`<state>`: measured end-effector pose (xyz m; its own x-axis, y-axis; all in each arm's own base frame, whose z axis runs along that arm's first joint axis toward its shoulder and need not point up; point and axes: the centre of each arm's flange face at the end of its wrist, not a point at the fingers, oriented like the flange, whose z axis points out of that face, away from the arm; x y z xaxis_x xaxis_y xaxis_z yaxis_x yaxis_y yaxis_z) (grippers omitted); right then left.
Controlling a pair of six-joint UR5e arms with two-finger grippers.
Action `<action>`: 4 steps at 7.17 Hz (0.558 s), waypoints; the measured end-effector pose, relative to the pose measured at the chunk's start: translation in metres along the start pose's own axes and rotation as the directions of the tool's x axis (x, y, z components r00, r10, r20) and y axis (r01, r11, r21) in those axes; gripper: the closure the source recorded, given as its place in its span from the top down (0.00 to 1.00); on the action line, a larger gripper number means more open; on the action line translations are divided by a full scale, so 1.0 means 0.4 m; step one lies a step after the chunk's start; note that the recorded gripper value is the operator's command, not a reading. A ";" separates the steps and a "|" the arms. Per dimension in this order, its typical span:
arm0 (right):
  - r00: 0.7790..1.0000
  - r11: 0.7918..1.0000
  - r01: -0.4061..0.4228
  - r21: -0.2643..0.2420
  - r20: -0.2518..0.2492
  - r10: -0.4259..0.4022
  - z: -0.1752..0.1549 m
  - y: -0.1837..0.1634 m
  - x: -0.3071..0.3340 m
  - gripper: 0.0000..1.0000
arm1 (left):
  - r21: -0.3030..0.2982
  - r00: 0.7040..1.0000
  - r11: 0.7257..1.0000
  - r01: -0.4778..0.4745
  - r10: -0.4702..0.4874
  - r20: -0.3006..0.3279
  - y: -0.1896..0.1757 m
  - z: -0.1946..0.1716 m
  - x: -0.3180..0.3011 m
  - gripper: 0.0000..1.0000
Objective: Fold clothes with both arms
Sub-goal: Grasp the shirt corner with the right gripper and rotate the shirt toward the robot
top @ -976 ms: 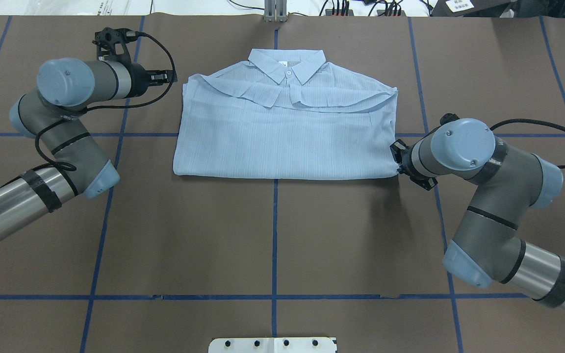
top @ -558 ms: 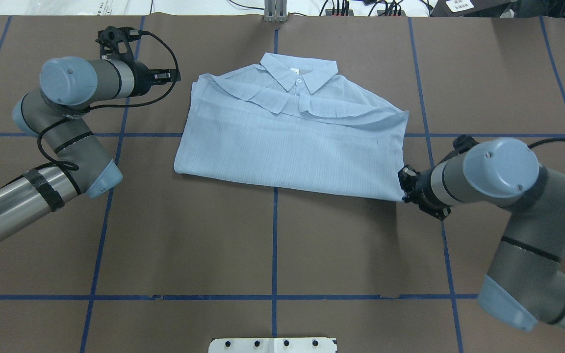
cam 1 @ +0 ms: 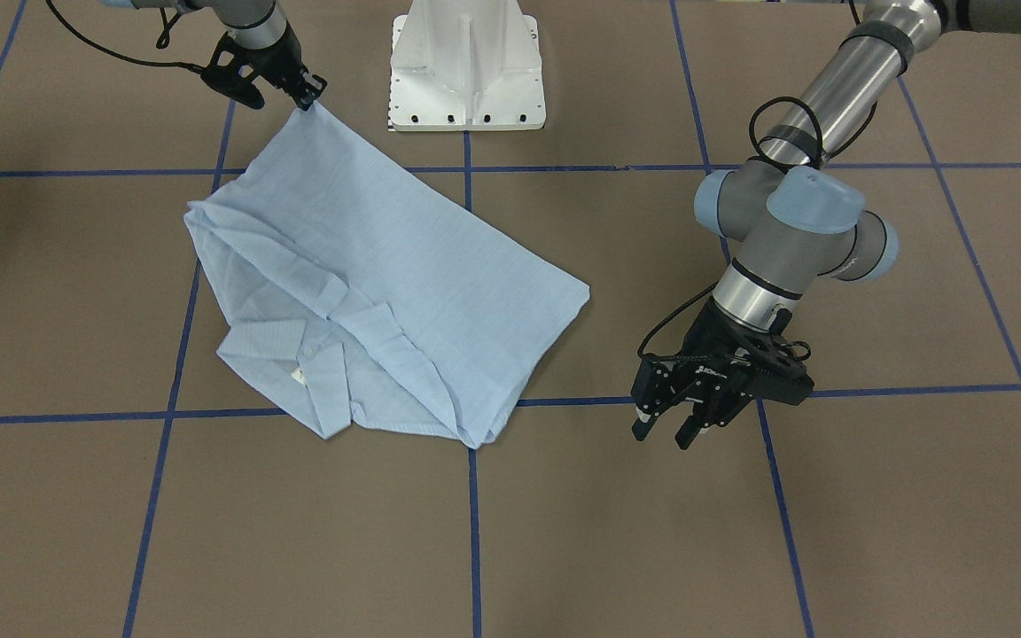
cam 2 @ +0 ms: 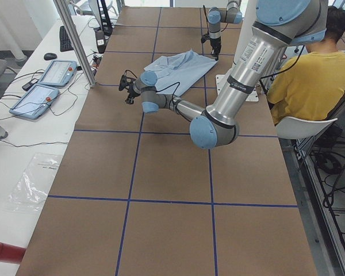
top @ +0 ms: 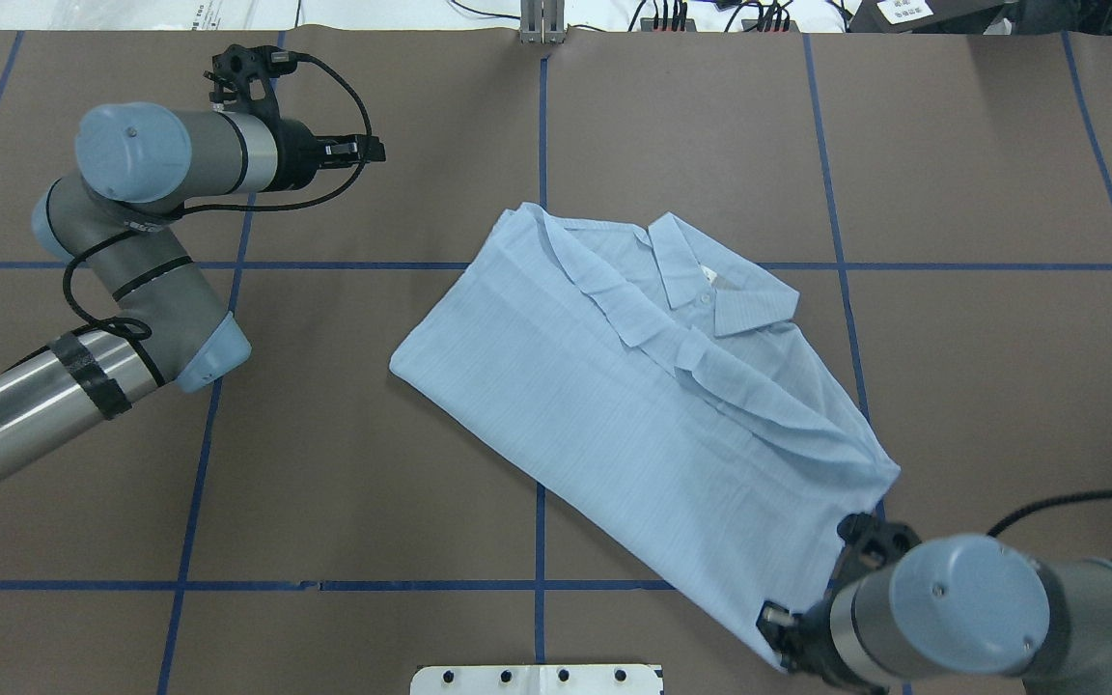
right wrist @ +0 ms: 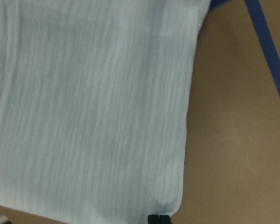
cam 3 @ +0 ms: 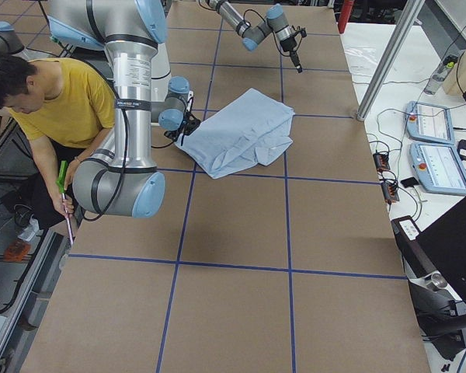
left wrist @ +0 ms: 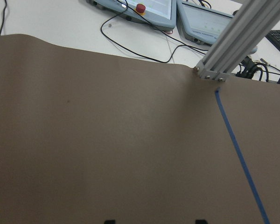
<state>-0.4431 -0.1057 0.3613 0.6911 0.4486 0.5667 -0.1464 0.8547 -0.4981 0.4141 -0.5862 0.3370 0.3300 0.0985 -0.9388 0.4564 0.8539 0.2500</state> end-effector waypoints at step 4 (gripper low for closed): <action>0.997 0.999 -0.044 -0.005 0.062 0.044 -0.074 0.057 0.007 1.00 | -0.213 0.945 0.927 0.308 -0.324 -0.046 0.305 -0.184 0.063 0.79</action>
<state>-0.4235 -0.0926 0.3320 0.6391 0.5011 0.5835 -0.1733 0.8329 -0.5255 0.4174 -0.4420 0.3267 0.1262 -0.1602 -0.9790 0.3484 0.9311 -0.1075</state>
